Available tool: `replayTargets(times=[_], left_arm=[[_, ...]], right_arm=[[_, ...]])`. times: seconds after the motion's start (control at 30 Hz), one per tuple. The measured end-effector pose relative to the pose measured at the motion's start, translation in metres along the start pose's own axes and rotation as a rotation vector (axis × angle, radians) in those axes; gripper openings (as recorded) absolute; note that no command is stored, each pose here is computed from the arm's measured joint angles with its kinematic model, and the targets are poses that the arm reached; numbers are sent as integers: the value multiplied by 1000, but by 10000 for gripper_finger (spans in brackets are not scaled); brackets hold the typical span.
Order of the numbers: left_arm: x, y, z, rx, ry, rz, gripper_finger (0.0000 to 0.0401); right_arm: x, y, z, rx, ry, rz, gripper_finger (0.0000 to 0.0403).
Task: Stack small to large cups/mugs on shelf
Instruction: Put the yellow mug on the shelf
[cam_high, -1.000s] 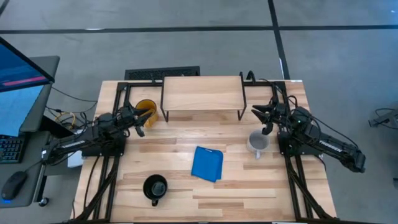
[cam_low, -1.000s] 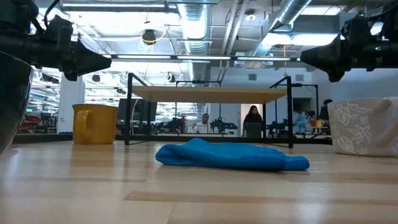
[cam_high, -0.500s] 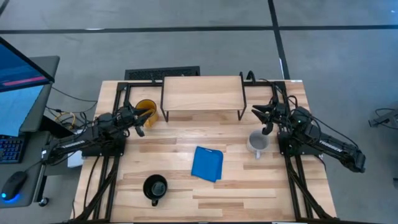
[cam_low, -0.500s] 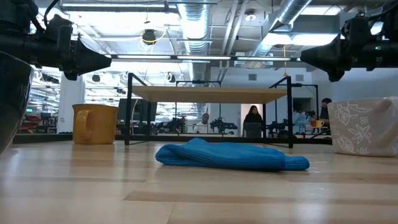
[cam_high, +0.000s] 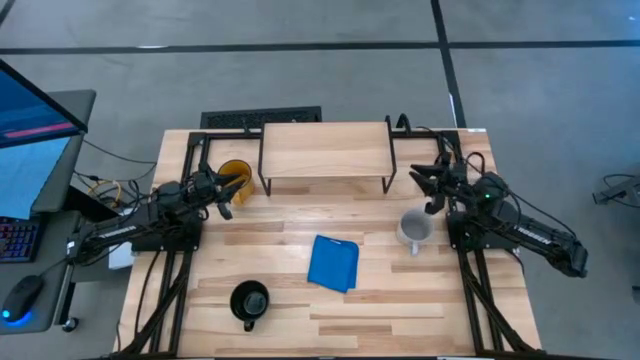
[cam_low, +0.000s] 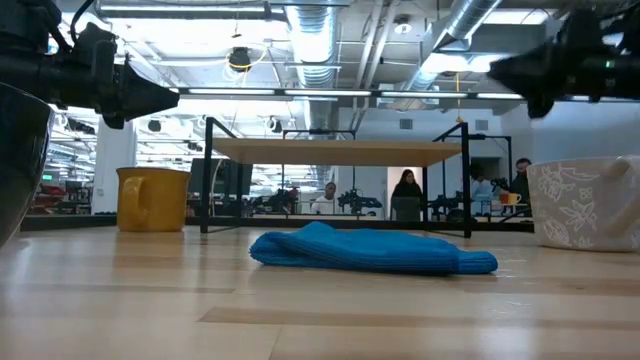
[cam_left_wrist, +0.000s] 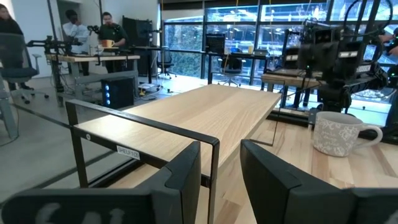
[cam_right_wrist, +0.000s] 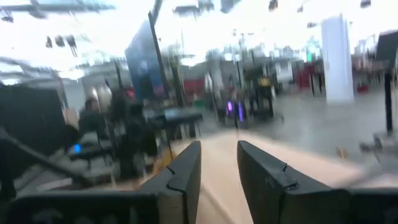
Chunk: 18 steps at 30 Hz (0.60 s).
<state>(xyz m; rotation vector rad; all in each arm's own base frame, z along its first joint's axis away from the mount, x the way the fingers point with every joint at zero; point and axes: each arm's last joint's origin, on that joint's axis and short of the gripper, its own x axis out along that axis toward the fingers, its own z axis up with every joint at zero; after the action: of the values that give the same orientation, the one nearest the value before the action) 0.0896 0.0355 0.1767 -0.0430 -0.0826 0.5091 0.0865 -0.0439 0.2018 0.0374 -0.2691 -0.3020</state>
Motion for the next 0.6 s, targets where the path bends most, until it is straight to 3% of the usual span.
replayTargets(times=[0.23,0.4,0.6], left_arm=[[0,0,0,0,0,0,105],[0,0,0,0,-1,0,105],[0,0,5,-28,-50,-4,105]], right_arm=[[3,7,57,-209,-112,3,127],[14,9,88,-204,-39,-1,127],[34,7,100,-123,63,-1,127]])
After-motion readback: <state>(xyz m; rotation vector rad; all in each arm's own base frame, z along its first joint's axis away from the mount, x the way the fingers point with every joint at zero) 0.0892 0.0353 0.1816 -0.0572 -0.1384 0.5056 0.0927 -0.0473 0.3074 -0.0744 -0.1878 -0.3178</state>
